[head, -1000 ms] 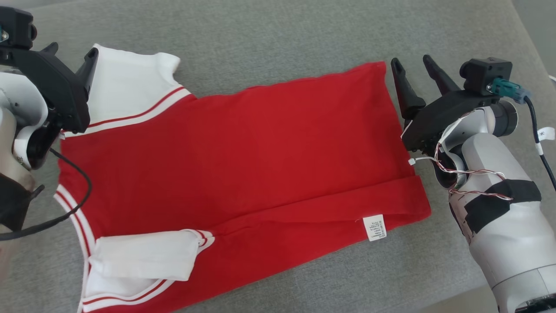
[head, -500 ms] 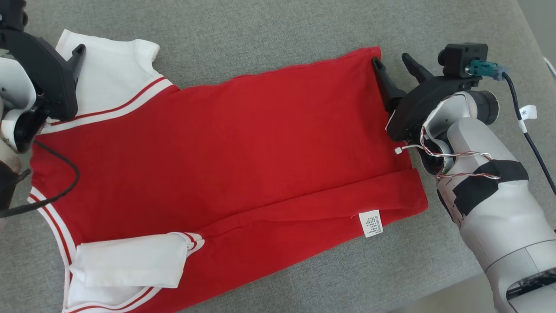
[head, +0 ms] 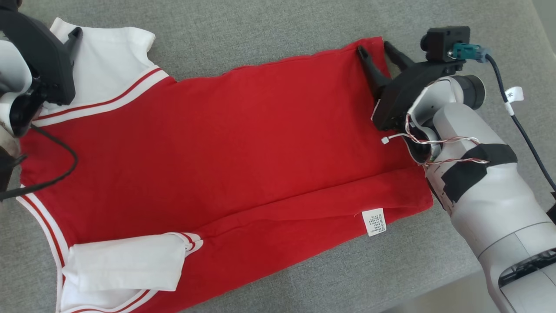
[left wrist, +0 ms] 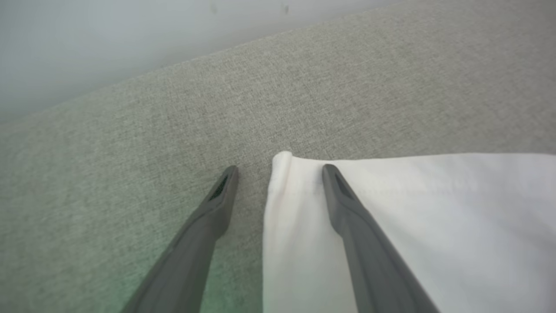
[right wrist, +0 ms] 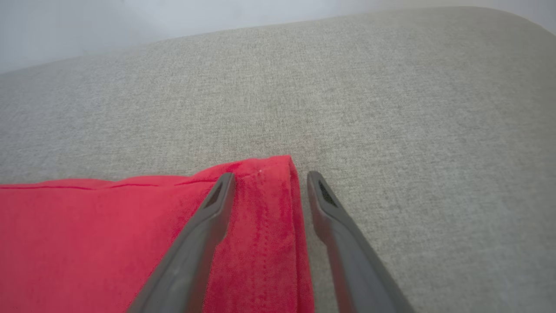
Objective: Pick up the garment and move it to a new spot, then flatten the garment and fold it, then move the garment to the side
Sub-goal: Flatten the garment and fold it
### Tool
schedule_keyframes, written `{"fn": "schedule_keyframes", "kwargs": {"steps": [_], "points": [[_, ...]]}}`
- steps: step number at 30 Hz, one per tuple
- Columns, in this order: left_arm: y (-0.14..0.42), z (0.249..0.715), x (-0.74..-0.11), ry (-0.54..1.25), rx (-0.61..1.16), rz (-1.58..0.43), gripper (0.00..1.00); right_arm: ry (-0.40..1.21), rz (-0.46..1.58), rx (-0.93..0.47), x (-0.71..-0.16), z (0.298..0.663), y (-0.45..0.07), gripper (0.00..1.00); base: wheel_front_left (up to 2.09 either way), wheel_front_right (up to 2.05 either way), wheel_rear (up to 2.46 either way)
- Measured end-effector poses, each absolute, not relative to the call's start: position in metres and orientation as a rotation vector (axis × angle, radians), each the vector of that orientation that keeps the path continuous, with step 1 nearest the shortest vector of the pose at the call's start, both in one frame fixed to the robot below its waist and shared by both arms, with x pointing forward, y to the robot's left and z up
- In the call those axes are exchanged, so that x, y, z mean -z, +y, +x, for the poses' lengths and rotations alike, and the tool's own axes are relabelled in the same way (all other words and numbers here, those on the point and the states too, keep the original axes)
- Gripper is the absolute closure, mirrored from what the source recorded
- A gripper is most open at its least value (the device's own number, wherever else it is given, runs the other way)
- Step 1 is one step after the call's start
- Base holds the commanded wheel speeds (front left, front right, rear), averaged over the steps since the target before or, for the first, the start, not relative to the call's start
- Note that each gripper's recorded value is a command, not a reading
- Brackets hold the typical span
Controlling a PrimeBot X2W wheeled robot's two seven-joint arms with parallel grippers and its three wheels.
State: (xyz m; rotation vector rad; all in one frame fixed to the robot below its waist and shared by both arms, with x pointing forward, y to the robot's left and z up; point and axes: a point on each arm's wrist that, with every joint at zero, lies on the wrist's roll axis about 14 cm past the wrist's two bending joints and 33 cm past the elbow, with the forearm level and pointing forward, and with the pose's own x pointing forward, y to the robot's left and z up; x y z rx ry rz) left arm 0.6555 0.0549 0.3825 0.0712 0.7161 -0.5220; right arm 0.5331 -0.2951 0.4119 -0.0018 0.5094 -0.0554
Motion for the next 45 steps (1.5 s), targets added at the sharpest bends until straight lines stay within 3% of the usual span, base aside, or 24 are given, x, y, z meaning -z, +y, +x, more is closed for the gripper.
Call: {"fn": "schedule_keyframes", "kwargs": {"steps": [1,9,23,33,45], "points": [[0.054,0.656,-0.382,0.717,0.523,0.07,1.0,0.51,-0.004,0.052,-0.411,0.534,-0.294,1.0,0.0,0.0,0.0],[0.052,0.653,-0.394,0.673,0.533,0.042,1.0,0.47,-0.023,0.052,-0.42,0.541,-0.298,1.0,0.0,0.0,0.0],[0.036,0.634,-0.47,0.361,0.609,-0.06,1.0,0.345,0.011,0.039,-0.444,0.526,-0.297,1.0,0.0,0.0,0.0],[0.054,0.573,-0.501,0.195,0.613,-0.196,1.0,0.283,0.073,0.037,-0.448,0.488,-0.301,1.0,0.0,0.0,0.0],[0.074,0.484,-0.507,0.116,0.542,-0.292,1.0,0.233,0.178,0.018,-0.448,0.466,-0.286,1.0,0.0,0.0,0.0]]}}
